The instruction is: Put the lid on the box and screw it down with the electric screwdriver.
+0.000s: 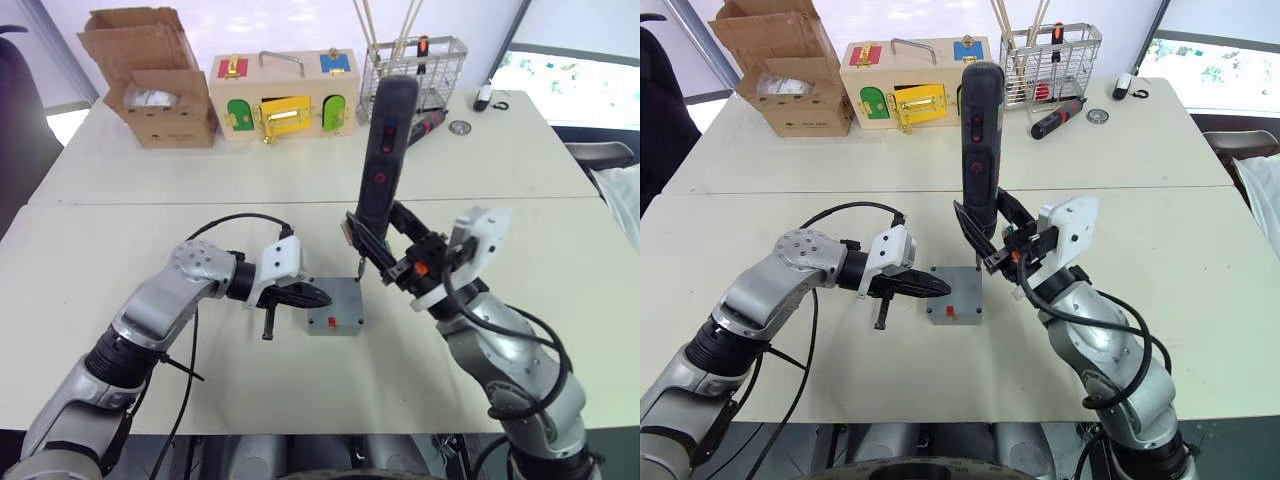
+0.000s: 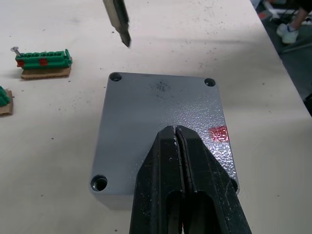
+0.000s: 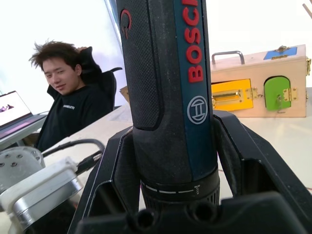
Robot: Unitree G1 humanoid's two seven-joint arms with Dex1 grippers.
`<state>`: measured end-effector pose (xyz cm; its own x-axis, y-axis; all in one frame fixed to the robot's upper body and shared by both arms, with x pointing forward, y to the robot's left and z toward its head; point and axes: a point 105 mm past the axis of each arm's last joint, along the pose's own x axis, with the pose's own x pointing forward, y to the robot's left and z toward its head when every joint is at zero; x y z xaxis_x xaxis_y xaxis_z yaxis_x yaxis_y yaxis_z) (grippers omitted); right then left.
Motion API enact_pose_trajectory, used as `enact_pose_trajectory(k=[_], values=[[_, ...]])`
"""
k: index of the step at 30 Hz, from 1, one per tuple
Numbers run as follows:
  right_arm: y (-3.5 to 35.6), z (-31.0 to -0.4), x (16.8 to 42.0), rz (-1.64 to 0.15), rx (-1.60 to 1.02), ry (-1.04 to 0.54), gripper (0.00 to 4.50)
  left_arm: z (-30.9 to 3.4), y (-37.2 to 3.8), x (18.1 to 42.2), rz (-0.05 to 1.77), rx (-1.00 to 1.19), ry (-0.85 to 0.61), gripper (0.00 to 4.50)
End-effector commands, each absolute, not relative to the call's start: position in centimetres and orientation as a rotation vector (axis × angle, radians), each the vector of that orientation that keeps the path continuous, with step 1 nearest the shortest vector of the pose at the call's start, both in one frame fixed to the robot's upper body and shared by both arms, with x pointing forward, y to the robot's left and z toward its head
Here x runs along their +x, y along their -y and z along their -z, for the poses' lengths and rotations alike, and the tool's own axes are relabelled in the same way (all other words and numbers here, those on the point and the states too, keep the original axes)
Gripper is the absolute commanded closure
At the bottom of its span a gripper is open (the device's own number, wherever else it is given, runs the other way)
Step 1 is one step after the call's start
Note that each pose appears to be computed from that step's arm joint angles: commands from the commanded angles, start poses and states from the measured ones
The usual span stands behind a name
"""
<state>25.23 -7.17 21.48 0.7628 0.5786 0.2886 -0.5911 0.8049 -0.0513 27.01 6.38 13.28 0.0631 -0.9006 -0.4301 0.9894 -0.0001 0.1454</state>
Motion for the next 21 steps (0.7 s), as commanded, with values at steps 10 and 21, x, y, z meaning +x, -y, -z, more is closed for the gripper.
enact_pose_trajectory(k=[10,21], values=[[7.3,-22.3,25.4,-0.590,0.013,0.421,2.58,-12.1,-7.1,27.0,1.503,0.486,-0.309,4.50],[7.1,-21.2,25.7,-0.595,0.020,0.399,2.58,-12.0,-7.3,26.9,1.496,0.491,-0.316,4.50]])
